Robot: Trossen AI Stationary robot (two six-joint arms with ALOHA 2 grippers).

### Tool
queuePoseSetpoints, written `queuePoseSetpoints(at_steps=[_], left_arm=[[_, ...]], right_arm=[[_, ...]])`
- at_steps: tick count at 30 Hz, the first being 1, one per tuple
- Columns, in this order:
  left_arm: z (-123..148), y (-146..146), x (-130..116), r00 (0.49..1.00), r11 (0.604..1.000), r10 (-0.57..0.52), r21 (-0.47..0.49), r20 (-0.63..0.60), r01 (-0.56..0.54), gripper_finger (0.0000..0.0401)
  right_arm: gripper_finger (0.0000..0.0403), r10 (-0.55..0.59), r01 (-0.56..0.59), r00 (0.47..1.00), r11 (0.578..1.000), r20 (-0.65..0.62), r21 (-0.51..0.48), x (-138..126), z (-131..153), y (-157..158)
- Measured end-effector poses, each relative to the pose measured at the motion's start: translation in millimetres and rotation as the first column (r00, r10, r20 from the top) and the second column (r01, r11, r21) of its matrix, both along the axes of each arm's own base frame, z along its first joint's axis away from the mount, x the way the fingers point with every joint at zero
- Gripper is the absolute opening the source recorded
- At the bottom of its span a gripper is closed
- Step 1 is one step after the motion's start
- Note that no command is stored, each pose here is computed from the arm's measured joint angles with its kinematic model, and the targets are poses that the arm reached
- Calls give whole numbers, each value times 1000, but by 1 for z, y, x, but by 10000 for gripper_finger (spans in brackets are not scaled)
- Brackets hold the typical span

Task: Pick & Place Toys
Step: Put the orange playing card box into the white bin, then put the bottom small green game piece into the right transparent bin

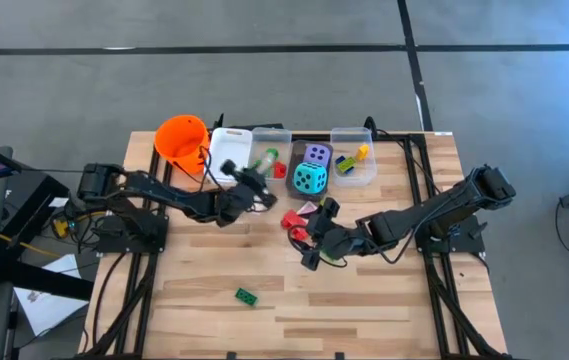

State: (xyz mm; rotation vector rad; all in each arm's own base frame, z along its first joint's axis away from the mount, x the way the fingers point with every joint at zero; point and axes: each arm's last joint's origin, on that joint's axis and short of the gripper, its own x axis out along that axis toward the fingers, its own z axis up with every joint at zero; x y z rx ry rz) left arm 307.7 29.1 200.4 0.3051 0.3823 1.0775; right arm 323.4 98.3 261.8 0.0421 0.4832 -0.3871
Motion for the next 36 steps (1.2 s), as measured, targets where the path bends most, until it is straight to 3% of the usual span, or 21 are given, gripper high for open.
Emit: queuePoseSetpoints(at_steps=[4, 13, 21, 26, 31, 34, 36], left_arm=[[12, 10, -14, 984, 983, 176, 52, -22, -175, 59], [10, 42, -31, 956, 958, 286, 14, -63, -286, 64], [4, 61, -39, 954, 952, 295, -74, -53, -298, 199], [2, 61, -39, 959, 953, 280, -104, -49, -283, 254], [-2, 59, -37, 985, 967, 156, -190, -73, -168, 277], [-5, 56, -32, 994, 956, -43, -294, -104, 11, 280], [-7, 52, -29, 969, 909, -226, -379, -102, 172, 280]], right_arm=[[311, 2, -2, 1000, 1000, 0, 0, 0, 0, 1], [311, 8, -8, 1000, 1000, 4, 1, -1, 0, 3], [311, 7, -7, 1000, 1000, 4, 1, -1, 0, 2], [311, 6, -6, 1000, 1000, 4, 1, 0, 0, 2], [311, 6, -6, 1000, 1000, 3, 1, 0, 0, 2], [311, 6, -6, 1000, 1000, 2, 0, 0, 0, 2], [311, 7, -7, 1000, 1000, 1, -2, 0, 0, 2]])
